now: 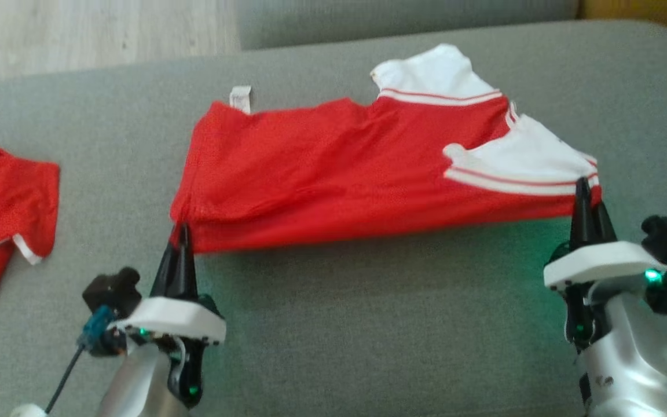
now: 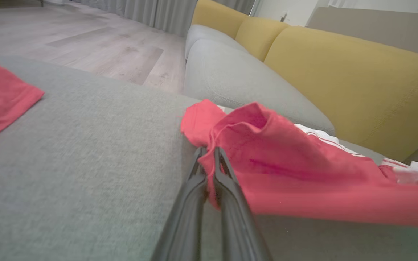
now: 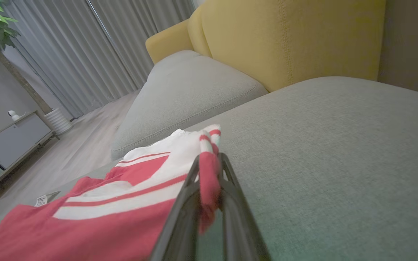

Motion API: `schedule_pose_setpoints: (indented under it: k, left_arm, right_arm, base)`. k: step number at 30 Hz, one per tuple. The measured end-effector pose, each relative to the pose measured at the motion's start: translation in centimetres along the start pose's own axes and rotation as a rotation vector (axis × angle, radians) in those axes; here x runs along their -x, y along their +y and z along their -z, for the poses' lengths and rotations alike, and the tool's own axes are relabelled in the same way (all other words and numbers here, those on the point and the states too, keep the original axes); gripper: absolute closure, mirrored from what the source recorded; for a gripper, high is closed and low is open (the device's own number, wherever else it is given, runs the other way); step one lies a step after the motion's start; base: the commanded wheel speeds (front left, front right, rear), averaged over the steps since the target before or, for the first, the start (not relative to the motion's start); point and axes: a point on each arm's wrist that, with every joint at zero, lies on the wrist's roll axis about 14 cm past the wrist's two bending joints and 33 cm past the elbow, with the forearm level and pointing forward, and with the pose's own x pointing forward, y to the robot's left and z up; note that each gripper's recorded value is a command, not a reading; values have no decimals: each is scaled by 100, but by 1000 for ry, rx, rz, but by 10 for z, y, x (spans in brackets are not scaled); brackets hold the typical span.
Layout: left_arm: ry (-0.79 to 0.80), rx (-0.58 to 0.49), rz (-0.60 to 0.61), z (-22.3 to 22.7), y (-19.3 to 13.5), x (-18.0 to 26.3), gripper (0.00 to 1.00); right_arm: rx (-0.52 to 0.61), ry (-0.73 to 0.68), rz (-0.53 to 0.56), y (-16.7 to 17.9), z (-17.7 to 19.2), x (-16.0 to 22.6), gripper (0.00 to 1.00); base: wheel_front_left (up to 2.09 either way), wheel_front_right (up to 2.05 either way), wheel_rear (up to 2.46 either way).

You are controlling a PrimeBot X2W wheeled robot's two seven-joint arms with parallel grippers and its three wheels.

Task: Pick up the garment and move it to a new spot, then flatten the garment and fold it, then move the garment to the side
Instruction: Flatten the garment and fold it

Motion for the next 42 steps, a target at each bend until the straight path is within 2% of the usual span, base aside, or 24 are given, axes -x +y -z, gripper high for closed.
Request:
schedule_pose_setpoints:
  k: [7, 13, 14, 15, 16, 17, 24, 32, 37, 42]
  left_arm:
    - [78, 23, -44, 27, 6, 34, 100]
    - [175, 73, -107, 69, 17, 79, 100]
    - [179, 76, -117, 72, 18, 83, 95]
    - [181, 74, -122, 73, 18, 85, 40]
    - [171, 63, -132, 70, 19, 85, 0]
    - [162, 51, -134, 67, 20, 84, 0]
    - [86, -63, -103, 37, 18, 52, 0]
    - [18, -131, -75, -8, 28, -37, 0]
    - [72, -157, -122, 1, 54, -68, 0]
    - [138, -189, -116, 19, 62, -83, 0]
  right_arm:
    - [-17, 36, 34, -11, 11, 31, 100]
    - [-54, 116, 67, -23, 45, 66, 100]
    - [-60, 128, 68, -24, 50, 69, 100]
    - [-64, 135, 68, -23, 53, 71, 90]
    - [-61, 130, 59, -21, 52, 71, 18]
    - [-60, 118, 55, -20, 48, 68, 0]
    - [31, 74, 3, -8, 32, 42, 0]
    - [85, 37, -92, 25, 18, -16, 0]
    - [98, 87, -112, 28, 39, -28, 0]
    - [97, 116, -87, 17, 52, -30, 0]
  base:
    - [0, 0, 0]
    - [0, 0, 0]
    - [0, 0, 0]
    - [0, 0, 0]
    - [0, 0, 0]
    - [0, 0, 0]
    - [0, 0, 0]
    - [0, 0, 0]
    - [0, 0, 0]
    - [0, 0, 0]
